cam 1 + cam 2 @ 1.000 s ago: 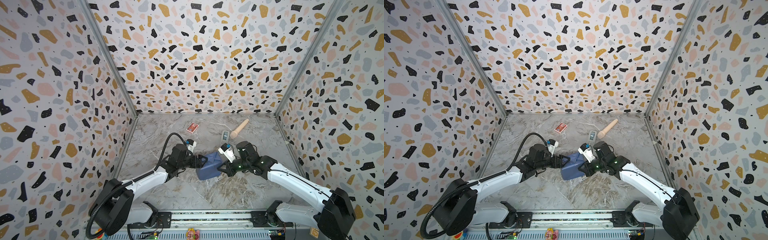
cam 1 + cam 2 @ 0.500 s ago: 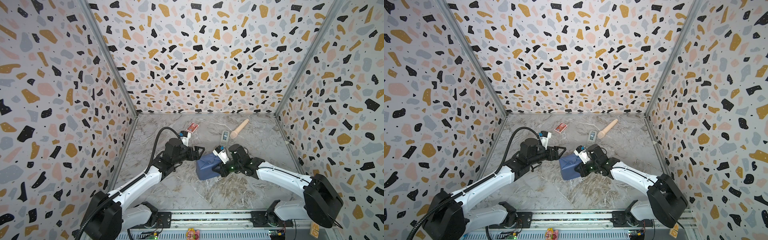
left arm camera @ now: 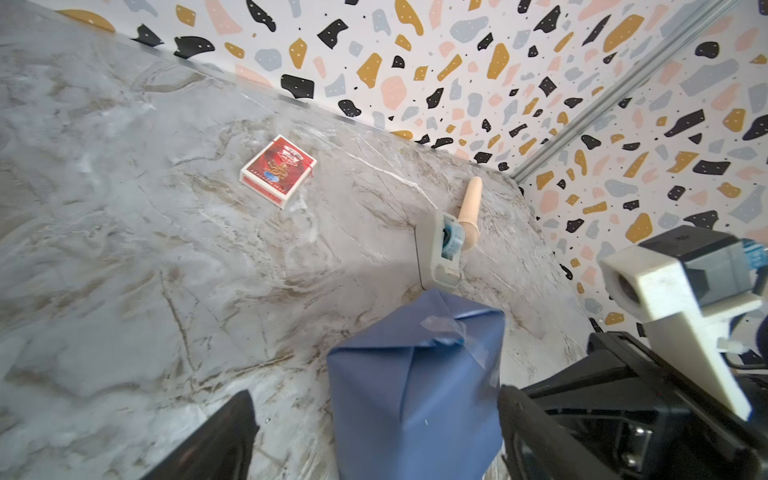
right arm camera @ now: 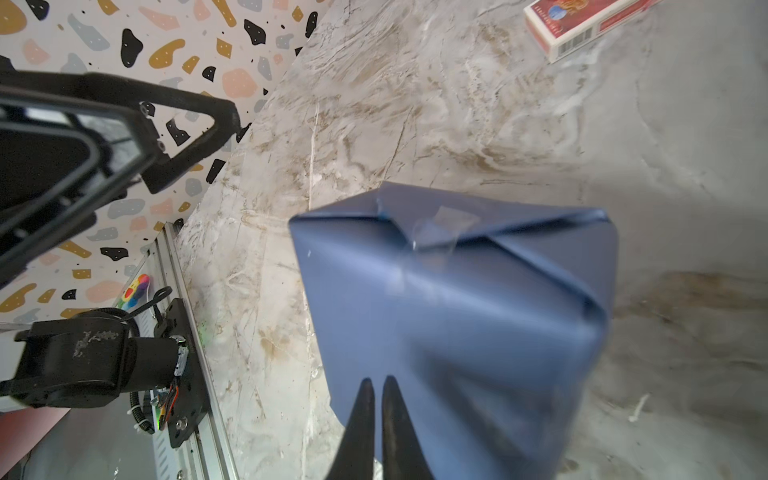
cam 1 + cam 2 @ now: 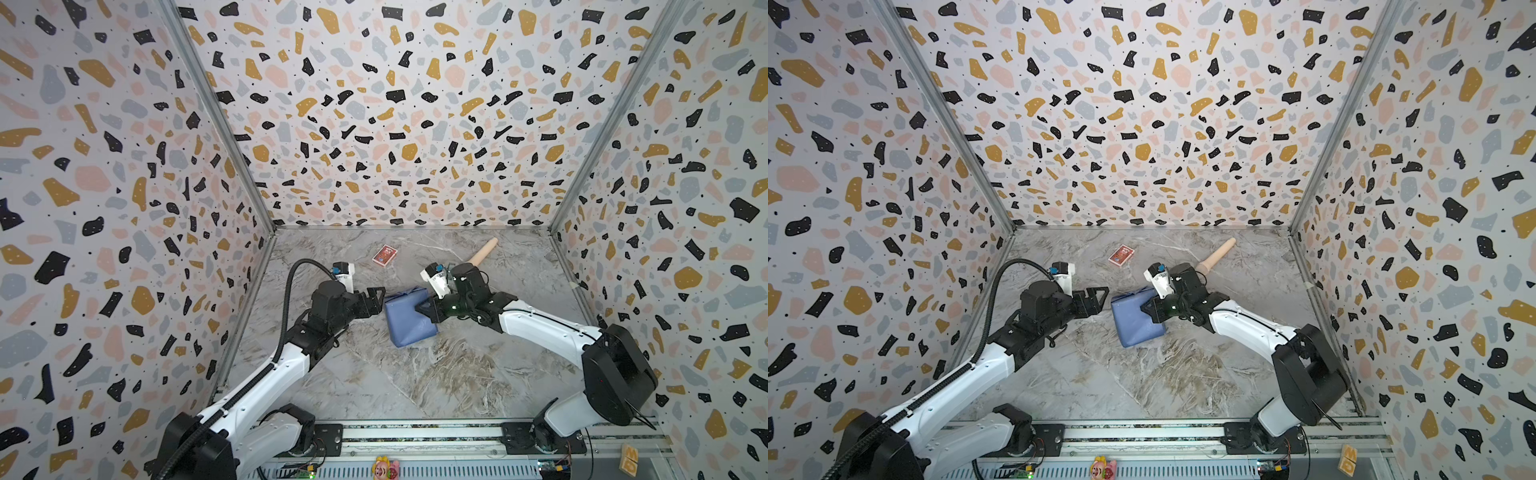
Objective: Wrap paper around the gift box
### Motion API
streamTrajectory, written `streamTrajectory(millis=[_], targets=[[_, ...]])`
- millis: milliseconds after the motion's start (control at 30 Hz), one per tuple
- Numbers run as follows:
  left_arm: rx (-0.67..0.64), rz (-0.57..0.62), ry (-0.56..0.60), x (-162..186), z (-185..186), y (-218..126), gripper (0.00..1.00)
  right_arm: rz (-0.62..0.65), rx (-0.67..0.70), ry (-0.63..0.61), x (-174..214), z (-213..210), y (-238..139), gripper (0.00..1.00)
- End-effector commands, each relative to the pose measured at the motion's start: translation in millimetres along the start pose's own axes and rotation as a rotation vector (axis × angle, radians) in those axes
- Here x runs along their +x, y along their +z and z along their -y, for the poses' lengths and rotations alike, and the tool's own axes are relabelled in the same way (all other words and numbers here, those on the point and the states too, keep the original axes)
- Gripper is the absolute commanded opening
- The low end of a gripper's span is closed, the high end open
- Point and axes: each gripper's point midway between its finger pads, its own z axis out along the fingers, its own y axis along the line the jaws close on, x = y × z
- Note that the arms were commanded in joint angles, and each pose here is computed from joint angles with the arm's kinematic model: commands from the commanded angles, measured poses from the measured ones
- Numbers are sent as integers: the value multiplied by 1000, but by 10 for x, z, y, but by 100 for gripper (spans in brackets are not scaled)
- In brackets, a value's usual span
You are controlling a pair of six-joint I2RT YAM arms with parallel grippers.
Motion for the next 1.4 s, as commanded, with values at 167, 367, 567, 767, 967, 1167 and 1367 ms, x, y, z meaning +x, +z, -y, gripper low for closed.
streamTrajectory(millis=[167,367,567,767,967,1167,1367], targets=[[40,24,-141,25,-45,291,90,162,103,145,-311,492,-161,38],[-8,-13,-189,85,-273,673,91,190,79,221,-449,774,153,58],[114,-150,-235,420,-135,1054,84,106,-127,248,-316,587,530,62],[204,-192,-209,604,62,884,84,39,-247,244,64,174,295,61],[-142,12,-116,234,-710,579,94,146,158,254,261,838,-382,72],[-545,351,36,-350,-1283,-152,99,384,959,107,169,1789,-1679,93],[-782,550,172,-539,-1574,-682,100,596,1289,-12,364,1998,-2514,99]])
